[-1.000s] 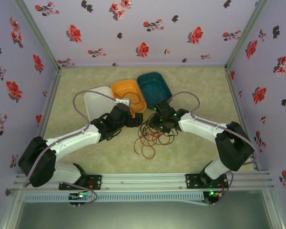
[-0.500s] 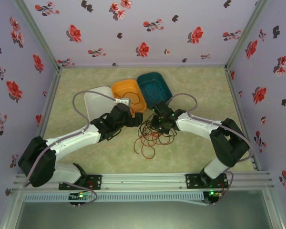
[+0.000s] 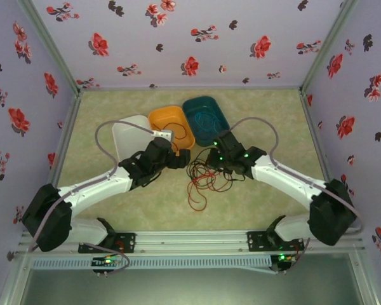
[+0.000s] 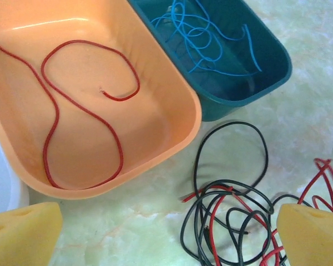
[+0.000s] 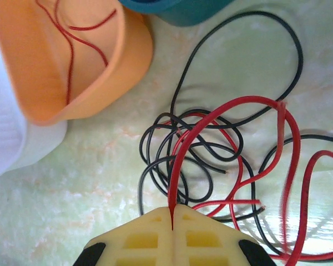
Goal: Untangle the cables
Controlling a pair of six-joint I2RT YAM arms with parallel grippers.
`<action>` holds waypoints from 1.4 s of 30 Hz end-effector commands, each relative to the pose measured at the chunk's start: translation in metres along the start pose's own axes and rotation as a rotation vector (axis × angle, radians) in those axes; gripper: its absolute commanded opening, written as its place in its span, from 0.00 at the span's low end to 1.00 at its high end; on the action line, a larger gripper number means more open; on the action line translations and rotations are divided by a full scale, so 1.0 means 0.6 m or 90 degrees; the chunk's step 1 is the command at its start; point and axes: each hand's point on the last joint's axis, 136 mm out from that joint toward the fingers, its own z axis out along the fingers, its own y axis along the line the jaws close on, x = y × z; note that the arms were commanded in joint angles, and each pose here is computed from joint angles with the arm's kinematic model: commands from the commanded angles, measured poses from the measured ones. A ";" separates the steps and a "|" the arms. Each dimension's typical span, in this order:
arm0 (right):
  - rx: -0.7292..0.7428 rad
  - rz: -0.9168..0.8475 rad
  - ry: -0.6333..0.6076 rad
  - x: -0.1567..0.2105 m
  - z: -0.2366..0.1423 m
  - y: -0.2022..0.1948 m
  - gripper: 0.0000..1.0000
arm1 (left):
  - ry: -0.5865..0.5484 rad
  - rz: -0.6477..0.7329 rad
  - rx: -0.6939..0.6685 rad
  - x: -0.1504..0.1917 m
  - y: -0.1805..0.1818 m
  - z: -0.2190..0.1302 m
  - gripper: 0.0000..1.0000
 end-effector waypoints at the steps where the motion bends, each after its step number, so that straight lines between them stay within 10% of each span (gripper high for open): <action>1: 0.007 -0.046 -0.026 -0.008 -0.041 0.000 0.00 | -0.026 0.049 0.079 -0.013 -0.042 -0.015 1.00; 16: -0.058 -0.061 -0.125 -0.053 -0.149 0.042 0.00 | -0.046 0.318 0.376 0.018 -0.209 -0.097 0.79; 42: -0.192 -0.212 -0.236 -0.100 -0.322 0.144 0.00 | -0.108 0.314 0.343 0.029 -0.239 -0.011 0.73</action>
